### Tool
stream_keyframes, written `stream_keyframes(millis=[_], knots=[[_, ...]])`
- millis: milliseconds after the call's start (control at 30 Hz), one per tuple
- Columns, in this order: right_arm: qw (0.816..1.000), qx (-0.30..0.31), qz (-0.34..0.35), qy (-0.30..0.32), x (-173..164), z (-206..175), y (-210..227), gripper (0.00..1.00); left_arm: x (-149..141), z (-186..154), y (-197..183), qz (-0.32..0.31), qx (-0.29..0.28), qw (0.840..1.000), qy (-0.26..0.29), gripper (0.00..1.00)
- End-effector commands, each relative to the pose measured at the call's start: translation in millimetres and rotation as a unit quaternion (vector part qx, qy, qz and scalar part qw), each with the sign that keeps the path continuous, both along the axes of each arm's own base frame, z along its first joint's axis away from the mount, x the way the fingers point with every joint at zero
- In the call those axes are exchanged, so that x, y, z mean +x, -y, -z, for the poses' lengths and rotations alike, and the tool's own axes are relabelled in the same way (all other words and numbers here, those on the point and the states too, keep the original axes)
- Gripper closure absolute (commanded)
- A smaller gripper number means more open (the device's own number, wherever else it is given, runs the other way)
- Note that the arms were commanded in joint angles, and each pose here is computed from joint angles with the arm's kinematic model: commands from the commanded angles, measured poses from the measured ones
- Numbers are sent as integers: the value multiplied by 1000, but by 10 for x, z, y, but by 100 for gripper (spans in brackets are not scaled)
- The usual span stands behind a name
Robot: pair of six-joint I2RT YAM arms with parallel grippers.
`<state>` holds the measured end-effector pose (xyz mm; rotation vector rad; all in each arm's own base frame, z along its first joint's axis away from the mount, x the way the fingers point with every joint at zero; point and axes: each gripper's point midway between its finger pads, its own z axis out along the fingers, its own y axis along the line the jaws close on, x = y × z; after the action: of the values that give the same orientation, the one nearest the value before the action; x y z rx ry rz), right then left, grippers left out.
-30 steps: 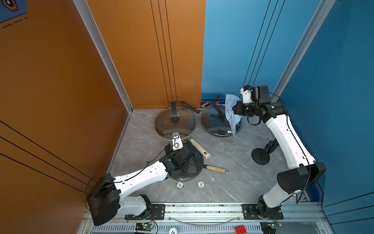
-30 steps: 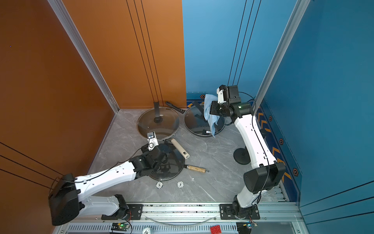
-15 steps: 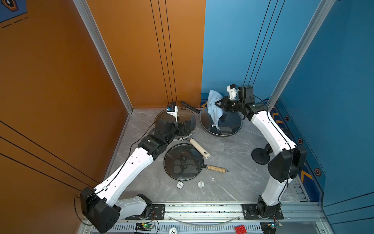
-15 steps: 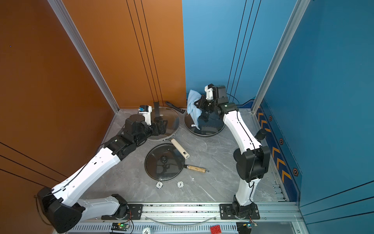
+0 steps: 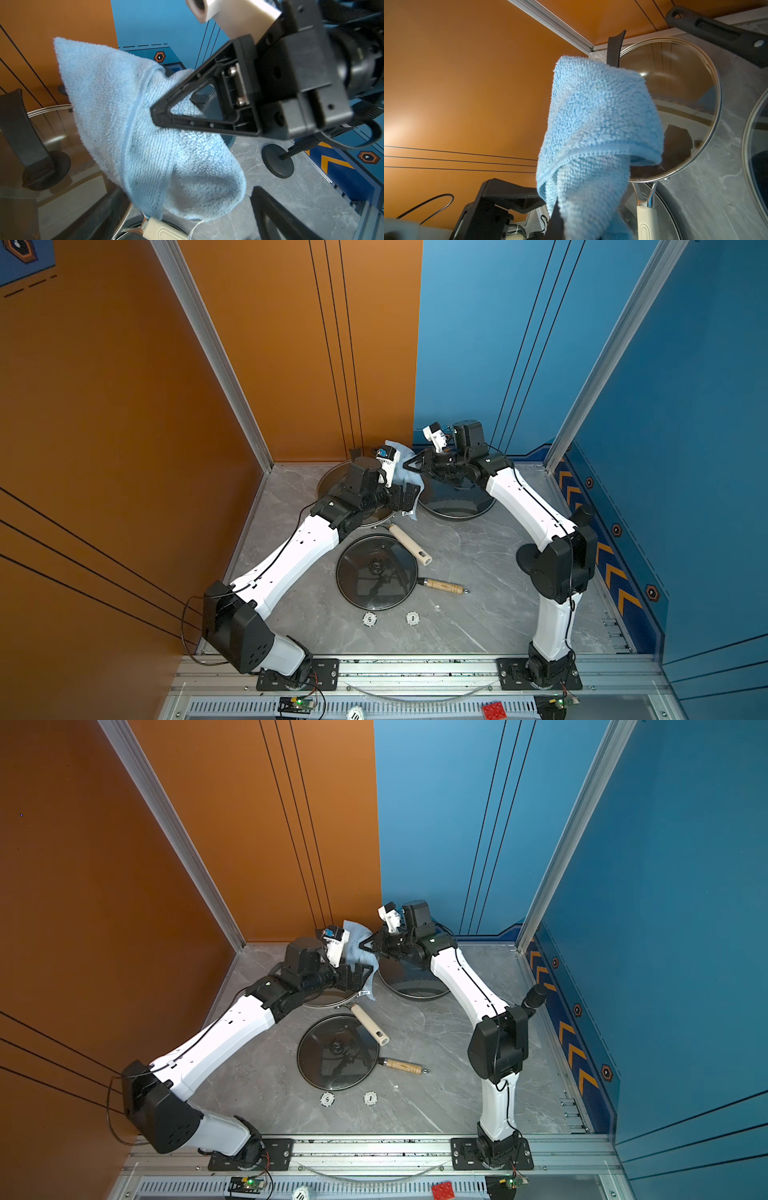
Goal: Wipe the pot lid with a cloth
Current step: Adjust the cleaning item.
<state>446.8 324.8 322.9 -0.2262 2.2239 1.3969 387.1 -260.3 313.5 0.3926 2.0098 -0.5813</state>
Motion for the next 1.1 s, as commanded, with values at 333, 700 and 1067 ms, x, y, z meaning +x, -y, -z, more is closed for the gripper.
stream_keyframes(millis=[333,700,1067], knots=[[996,44,-75,20,-424,-452,-239,92,107,-187,85,48,29,997,45,2],[996,42,-69,27,-521,-535,-67,92,117,-81,-109,42,38,998,37,6],[996,38,-73,29,-601,-580,-45,92,190,-206,-120,34,13,998,57,31]])
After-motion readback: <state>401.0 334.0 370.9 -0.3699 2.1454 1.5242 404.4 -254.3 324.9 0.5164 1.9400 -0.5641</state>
